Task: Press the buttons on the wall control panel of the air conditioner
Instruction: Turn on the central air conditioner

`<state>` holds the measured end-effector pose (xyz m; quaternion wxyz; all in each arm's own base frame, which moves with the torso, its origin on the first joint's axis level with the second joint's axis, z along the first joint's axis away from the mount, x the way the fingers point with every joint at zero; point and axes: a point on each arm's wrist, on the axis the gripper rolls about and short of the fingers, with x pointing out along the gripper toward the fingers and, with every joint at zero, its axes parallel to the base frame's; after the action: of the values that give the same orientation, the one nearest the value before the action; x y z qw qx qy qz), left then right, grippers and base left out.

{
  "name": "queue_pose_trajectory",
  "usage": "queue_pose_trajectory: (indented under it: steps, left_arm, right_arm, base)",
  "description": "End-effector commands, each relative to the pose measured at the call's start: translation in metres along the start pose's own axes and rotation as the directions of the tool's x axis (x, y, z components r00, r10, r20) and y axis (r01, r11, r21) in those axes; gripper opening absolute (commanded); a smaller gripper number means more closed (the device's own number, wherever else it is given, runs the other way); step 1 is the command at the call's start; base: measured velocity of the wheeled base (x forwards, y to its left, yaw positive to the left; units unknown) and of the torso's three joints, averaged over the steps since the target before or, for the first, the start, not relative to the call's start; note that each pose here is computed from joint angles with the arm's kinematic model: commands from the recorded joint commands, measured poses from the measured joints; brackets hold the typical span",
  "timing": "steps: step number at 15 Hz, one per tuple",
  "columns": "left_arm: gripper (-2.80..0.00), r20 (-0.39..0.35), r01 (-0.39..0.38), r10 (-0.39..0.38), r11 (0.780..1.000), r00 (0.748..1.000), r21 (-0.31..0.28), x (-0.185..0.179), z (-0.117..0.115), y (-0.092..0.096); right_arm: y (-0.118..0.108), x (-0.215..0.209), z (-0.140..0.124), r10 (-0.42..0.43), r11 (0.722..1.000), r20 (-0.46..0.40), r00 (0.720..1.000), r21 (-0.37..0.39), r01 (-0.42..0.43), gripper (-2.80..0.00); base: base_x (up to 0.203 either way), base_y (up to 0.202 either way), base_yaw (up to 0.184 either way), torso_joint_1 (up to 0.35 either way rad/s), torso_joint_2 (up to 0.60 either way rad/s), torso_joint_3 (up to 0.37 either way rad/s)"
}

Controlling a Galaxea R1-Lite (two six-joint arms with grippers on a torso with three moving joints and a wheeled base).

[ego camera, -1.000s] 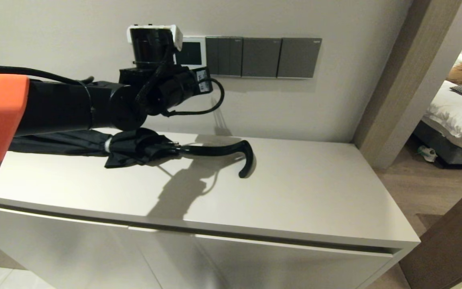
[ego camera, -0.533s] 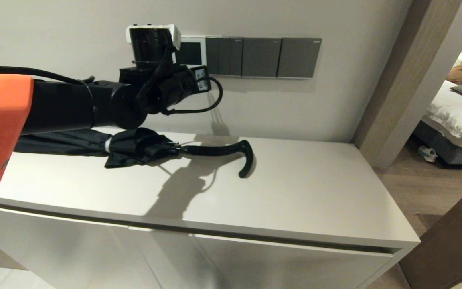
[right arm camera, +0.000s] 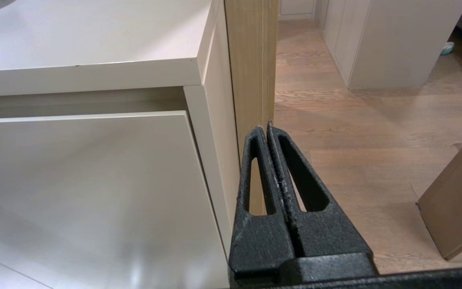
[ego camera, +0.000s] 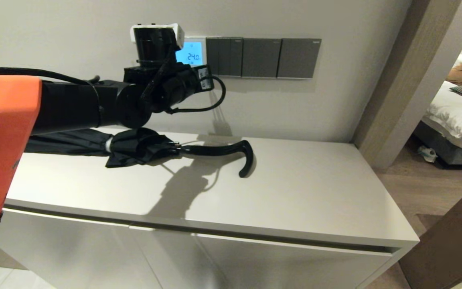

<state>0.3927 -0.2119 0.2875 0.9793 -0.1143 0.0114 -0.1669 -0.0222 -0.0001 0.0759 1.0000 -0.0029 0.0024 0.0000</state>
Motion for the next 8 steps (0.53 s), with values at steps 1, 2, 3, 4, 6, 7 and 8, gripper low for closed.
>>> queue_pose_trajectory:
  steps: [1, 2, 3, 4, 6, 7, 8]
  left_arm:
    - [-2.8, -0.008, -0.003, 0.003, 1.0, 1.0, -0.002, 0.001, -0.004, 0.001]
    - [-2.8, -0.009, -0.004, 0.004, 1.0, 1.0, -0.003, 0.001, -0.005, 0.001]
    - [-2.8, -0.009, -0.004, 0.004, 1.0, 1.0, -0.003, 0.001, -0.005, 0.001]
    - [-2.8, -0.009, -0.004, 0.004, 1.0, 1.0, -0.003, 0.001, -0.005, 0.001]
    - [-2.8, -0.018, -0.004, 0.004, 1.0, 1.0, -0.001, -0.011, -0.001, 0.002]
    - [-2.8, -0.02, -0.003, 0.003, 1.0, 1.0, -0.001, -0.018, 0.001, 0.002]
    - [-2.8, -0.015, -0.002, 0.002, 1.0, 1.0, -0.002, -0.019, 0.002, 0.002]
  right_arm:
    - [0.0, 0.0, -0.001, 0.0, 1.0, -0.004, 1.0, 0.0, 0.0, -2.8]
    - [0.0, 0.0, -0.001, 0.0, 1.0, -0.004, 1.0, 0.0, 0.0, -2.8]
    - [0.0, 0.0, -0.001, 0.0, 1.0, -0.004, 1.0, 0.0, 0.0, -2.8]
    - [0.0, 0.0, -0.001, 0.0, 1.0, -0.004, 1.0, 0.0, 0.0, -2.8]
    - [0.0, 0.0, -0.001, 0.0, 1.0, -0.004, 1.0, 0.0, 0.0, -2.8]
    - [0.0, 0.0, -0.001, 0.0, 1.0, -0.004, 1.0, 0.0, 0.0, -2.8]
    - [0.0, 0.0, -0.001, -0.001, 1.0, -0.004, 1.0, 0.0, 0.001, -2.8]
  base:
    - [0.0, 0.0, 0.0, 0.0, 0.0, 0.0]
    - [0.0, 0.0, 0.0, 0.0, 0.0, 0.0]
    - [0.0, 0.0, 0.0, 0.0, 0.0, 0.0]
    - [0.0, 0.0, 0.0, 0.0, 0.0, 0.0]
    - [0.0, 0.0, 0.0, 0.0, 0.0, 0.0]
    - [0.0, 0.0, 0.0, 0.0, 0.0, 0.0]
    - [0.0, 0.0, 0.0, 0.0, 0.0, 0.0]
